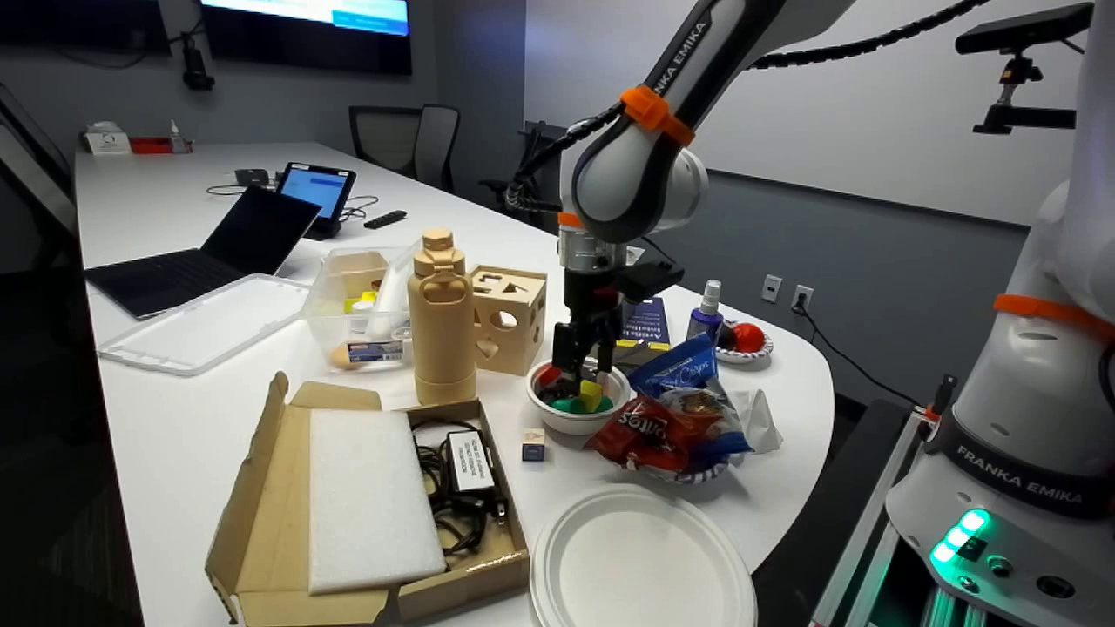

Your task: Remove the yellow block from the white plate and put it in the shape sorter through the square opening

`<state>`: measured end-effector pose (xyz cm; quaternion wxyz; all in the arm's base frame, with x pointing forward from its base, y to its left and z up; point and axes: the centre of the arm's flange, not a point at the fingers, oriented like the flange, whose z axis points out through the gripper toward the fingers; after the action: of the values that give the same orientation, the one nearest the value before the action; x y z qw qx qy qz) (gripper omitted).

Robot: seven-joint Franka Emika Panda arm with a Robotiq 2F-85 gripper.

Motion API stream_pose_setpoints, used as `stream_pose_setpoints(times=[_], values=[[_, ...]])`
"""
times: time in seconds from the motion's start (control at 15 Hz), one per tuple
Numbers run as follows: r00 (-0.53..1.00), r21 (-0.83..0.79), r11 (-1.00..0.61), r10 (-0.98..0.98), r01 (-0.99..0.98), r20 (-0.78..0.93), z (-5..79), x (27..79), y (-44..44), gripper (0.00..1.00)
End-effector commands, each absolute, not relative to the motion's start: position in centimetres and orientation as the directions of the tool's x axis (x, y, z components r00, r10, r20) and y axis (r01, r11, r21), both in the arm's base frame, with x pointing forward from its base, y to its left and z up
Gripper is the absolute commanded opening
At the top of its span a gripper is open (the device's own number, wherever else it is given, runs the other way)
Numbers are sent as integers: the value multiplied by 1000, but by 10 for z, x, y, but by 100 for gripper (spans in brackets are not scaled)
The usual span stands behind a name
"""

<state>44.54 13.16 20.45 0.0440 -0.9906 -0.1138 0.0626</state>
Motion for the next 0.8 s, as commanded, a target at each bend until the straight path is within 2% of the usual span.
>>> stream_pose_setpoints(times=[0.0, 0.6, 0.67, 0.73], values=[[964, -98, -968, 239, 229, -112, 201, 452, 126, 100], [962, -101, -968, 243, 231, -122, 197, 449, 131, 98], [962, -100, -968, 242, 231, -127, 196, 449, 130, 81], [962, -99, -968, 241, 229, -128, 195, 448, 130, 73]])
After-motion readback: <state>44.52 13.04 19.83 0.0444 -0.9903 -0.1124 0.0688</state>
